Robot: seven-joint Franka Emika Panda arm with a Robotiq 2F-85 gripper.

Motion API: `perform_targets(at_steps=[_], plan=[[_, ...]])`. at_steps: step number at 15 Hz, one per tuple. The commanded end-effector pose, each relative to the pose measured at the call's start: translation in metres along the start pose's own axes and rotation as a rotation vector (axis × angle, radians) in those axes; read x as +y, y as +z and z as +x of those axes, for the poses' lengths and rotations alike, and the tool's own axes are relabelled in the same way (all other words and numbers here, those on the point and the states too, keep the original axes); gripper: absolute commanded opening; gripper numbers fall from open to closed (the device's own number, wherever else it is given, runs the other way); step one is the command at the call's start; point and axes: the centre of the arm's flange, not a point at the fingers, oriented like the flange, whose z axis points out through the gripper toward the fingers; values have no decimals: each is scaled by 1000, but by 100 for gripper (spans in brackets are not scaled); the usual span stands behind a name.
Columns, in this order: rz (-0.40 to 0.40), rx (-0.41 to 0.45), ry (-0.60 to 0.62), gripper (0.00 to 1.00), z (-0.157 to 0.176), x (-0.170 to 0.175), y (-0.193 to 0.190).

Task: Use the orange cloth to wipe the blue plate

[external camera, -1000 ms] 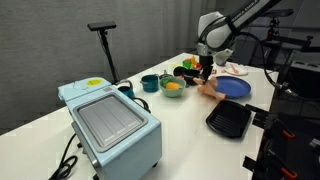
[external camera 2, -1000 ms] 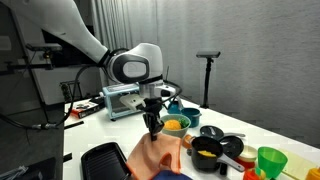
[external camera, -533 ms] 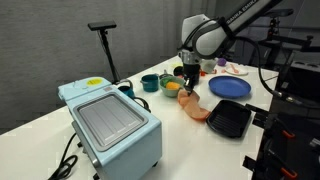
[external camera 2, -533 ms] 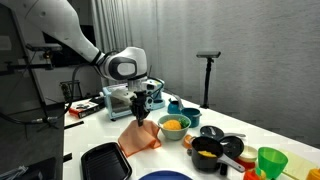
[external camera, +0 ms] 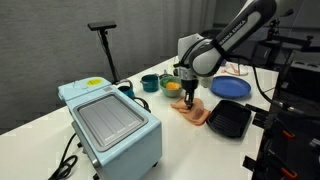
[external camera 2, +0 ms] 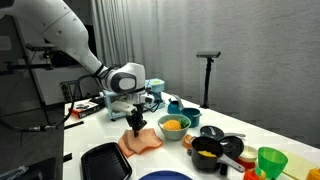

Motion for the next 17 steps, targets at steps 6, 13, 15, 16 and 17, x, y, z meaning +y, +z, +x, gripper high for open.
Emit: perform_targets(at_steps=[6, 13, 15, 16, 17], plan=[[-108, 7, -130, 66, 7, -25, -34], [-88, -82, -53, 100, -6, -19, -115], [-87, -93, -31, 100, -4, -20, -127], [-98, -77, -60, 100, -5, -21, -112], [-99, -80, -53, 100, -6, -21, -119]])
